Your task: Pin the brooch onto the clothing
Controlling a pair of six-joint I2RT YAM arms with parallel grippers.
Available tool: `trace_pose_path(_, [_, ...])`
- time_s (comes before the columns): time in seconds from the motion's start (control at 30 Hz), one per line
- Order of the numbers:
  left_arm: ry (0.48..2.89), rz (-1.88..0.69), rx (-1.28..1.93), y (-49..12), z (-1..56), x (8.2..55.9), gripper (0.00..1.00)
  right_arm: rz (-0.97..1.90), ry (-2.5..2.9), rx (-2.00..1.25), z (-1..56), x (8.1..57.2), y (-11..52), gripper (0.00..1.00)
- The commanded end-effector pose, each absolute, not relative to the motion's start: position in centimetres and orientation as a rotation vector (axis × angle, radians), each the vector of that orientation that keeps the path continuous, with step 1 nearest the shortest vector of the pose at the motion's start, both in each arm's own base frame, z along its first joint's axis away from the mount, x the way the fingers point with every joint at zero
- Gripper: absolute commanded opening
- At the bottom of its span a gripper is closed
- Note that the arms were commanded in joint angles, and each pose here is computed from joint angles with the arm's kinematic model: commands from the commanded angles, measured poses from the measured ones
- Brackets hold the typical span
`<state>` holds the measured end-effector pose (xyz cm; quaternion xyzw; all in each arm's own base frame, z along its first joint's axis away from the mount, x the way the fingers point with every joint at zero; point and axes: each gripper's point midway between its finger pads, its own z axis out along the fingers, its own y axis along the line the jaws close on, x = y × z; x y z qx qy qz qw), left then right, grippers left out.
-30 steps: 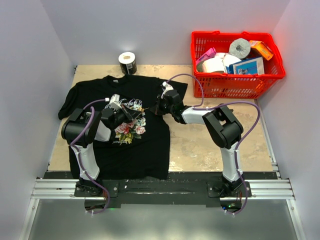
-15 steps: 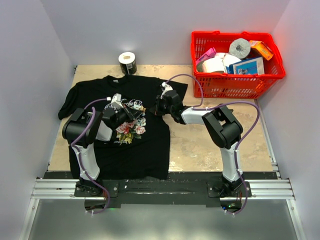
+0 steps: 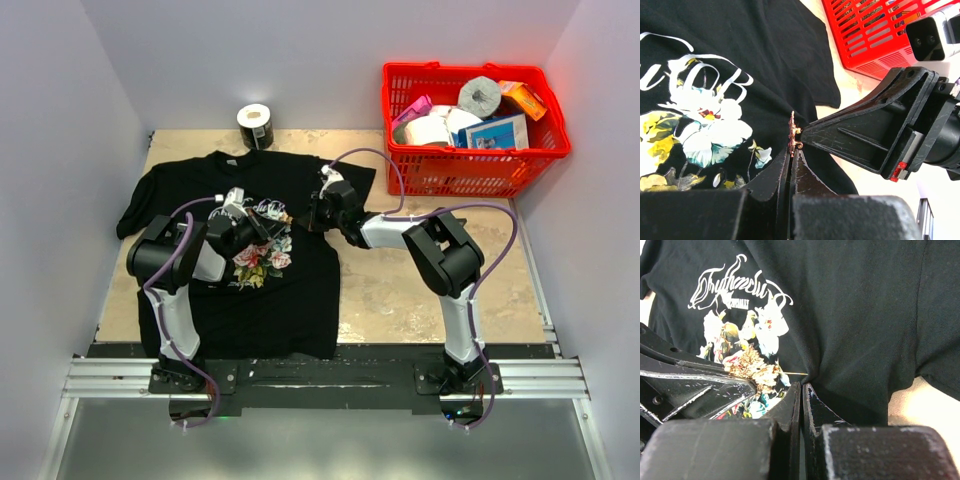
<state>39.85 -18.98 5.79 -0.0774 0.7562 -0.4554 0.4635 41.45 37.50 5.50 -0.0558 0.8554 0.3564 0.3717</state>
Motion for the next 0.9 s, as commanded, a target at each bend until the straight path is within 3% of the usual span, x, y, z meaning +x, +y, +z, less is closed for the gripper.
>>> trace_pose_path(0.0, [1.828, -1.103, -0.145, -19.3, 6.0, 40.7, 0.0, 0.976, 2.112, -0.188, 8.5, 41.7, 39.7, 0.0])
trace_pose_path(0.87, [1.798, -1.137, -0.138, -19.8, 6.7, 41.3, 0.0, 0.86, 2.2, -0.211, 5.5, 41.6, 39.4, 0.0])
